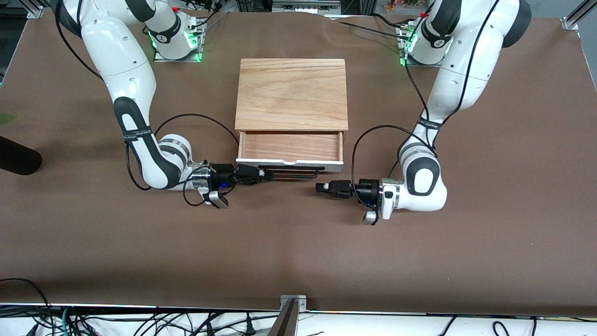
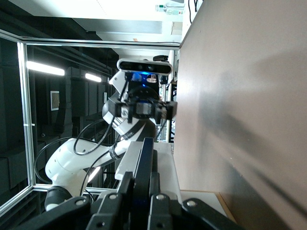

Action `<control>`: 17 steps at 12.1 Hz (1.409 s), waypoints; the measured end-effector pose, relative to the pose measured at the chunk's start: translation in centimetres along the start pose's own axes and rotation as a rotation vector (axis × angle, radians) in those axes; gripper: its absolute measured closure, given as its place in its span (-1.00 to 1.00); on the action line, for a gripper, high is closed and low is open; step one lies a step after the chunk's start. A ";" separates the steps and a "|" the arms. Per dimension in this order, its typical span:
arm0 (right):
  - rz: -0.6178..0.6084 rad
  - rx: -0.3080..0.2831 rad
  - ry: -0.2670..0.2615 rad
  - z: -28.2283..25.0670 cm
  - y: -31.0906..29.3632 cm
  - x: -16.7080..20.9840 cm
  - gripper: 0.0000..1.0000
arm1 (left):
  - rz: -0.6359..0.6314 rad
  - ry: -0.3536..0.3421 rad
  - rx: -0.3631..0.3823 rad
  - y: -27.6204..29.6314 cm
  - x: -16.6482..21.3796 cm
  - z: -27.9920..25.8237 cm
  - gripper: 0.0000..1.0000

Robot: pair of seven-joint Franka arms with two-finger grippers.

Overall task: Pull top drawer with both arms simultaneously
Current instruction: 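Pull the drawer handle outward with both grippers together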

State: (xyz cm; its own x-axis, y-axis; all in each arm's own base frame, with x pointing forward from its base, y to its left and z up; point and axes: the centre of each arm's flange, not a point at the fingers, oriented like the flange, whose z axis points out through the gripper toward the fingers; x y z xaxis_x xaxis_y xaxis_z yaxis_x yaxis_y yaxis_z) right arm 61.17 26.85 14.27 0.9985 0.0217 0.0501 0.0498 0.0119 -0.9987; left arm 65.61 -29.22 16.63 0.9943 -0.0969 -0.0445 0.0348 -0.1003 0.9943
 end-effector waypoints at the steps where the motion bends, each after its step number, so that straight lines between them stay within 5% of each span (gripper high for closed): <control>1: 0.005 0.000 0.002 0.0 0.1 0.3 0.64 | -0.001 -0.010 0.002 -0.5 -0.3 0.7 0.18; 2: 0.011 -0.002 0.005 0.0 0.1 0.5 0.64 | -0.003 -0.018 0.002 -0.8 -0.6 1.2 0.20; 4: 0.009 -0.009 0.006 -0.1 0.1 0.9 0.64 | 0.003 -0.029 -0.012 -0.4 -0.6 1.7 0.64; 16: -0.002 0.001 0.017 0.2 0.3 3.5 0.64 | 0.006 0.003 -0.006 -0.1 1.0 1.0 0.62; 17: -0.003 -0.016 0.038 -0.4 0.5 4.2 0.64 | 0.000 0.001 -0.006 -0.1 1.0 1.1 0.45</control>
State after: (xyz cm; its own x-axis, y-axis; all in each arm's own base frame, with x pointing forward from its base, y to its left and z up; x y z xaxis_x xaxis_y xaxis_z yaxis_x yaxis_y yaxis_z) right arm 65.37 26.55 14.01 0.9984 -0.0160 0.0534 0.0533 -0.0037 -0.9986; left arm 66.49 -30.37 16.37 0.9944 -0.0958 -0.0442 0.0352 -0.0945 0.9949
